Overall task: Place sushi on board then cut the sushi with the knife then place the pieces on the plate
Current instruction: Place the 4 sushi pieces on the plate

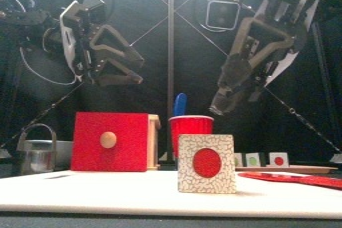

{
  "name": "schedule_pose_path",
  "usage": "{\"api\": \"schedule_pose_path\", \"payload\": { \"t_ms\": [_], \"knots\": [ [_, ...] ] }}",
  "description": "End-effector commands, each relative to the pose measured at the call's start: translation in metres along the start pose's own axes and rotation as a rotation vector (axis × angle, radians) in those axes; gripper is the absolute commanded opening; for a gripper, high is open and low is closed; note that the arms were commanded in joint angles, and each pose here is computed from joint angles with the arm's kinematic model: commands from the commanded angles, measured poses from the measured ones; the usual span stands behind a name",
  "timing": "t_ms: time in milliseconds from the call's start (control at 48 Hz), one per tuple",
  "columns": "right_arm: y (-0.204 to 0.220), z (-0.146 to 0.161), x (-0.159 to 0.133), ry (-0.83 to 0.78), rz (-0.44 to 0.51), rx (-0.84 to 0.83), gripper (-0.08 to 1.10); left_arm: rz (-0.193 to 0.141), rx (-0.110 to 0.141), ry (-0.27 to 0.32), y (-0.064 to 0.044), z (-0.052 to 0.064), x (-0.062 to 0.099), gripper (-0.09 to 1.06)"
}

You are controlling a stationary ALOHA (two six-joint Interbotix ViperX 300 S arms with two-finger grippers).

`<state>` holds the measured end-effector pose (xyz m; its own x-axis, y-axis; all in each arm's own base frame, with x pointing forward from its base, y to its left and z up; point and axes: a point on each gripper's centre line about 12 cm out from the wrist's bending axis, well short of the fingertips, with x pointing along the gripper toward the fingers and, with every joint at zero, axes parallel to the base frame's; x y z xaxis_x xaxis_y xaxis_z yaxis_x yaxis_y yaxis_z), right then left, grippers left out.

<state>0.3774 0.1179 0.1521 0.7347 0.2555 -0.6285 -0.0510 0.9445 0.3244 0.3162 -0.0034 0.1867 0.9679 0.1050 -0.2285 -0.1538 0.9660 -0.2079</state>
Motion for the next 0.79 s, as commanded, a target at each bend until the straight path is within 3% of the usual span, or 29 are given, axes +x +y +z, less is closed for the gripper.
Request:
{"api": "schedule_pose_path", "payload": {
  "t_ms": [21, 562, 792],
  "knots": [
    [0.010, 0.011, 0.005, -0.019, 0.011, 0.003, 0.86, -0.005, -0.002, -0.027, -0.002, 0.009, 0.004, 0.85],
    [0.001, -0.004, 0.034, 0.057, -0.058, -0.006, 0.84, -0.003, -0.004, -0.021, -0.001, 0.007, 0.003, 0.85],
    [0.012, -0.007, 0.043, 0.067, -0.042, -0.019, 0.73, -0.003, -0.005, -0.018, -0.001, 0.006, 0.002, 0.85]
  ]
}}
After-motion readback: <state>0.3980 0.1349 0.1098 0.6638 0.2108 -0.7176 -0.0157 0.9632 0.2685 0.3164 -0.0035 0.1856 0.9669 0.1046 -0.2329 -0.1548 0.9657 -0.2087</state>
